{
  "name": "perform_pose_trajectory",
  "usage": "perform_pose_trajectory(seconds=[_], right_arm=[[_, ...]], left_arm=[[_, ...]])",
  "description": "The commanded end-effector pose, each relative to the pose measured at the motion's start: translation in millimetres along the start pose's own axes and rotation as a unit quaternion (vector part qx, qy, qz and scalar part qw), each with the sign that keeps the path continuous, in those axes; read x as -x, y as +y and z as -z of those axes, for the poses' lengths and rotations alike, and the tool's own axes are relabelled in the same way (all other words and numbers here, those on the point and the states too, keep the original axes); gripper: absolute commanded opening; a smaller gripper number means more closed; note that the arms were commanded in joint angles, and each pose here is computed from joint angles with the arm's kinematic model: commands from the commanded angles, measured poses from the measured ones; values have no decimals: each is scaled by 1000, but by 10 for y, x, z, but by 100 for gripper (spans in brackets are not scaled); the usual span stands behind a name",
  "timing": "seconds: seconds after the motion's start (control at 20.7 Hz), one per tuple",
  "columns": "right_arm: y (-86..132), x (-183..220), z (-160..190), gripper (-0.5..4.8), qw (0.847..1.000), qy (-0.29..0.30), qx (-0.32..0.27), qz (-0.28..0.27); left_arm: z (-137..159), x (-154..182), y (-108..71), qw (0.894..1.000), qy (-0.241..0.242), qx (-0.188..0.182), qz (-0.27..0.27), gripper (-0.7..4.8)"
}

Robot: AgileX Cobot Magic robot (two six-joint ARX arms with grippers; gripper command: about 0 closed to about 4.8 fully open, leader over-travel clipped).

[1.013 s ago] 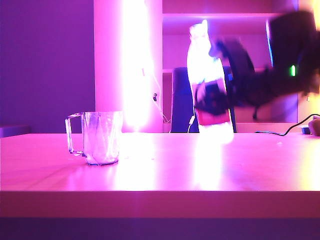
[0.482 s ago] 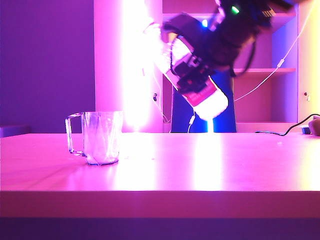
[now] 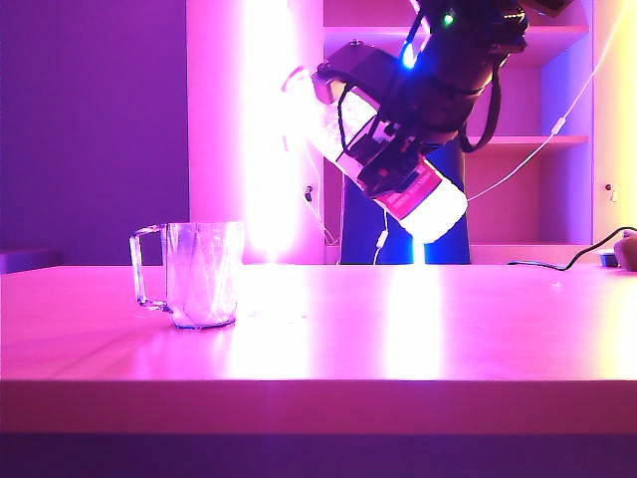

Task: Pick up the mineral water bottle on the table and pour water into the mug until it's half full.

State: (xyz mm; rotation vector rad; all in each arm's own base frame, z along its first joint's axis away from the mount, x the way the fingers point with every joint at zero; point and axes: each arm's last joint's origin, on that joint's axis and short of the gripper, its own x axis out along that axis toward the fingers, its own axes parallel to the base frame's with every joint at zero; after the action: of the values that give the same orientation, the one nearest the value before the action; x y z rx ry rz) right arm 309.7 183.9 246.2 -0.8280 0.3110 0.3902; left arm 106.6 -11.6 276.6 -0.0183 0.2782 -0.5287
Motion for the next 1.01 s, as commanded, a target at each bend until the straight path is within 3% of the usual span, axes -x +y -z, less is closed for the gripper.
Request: perform_pose_trajectory(seconds=[0.05, 1.01], right_arm=[[-49, 21, -72, 274, 1000, -22, -4, 18], [-31, 20, -52, 274, 1000, -11, 0, 10]], left_arm=[[-12, 0, 0, 1000, -5, -5, 2, -5], [-12, 0, 0, 1000, -5, -5, 2, -5]])
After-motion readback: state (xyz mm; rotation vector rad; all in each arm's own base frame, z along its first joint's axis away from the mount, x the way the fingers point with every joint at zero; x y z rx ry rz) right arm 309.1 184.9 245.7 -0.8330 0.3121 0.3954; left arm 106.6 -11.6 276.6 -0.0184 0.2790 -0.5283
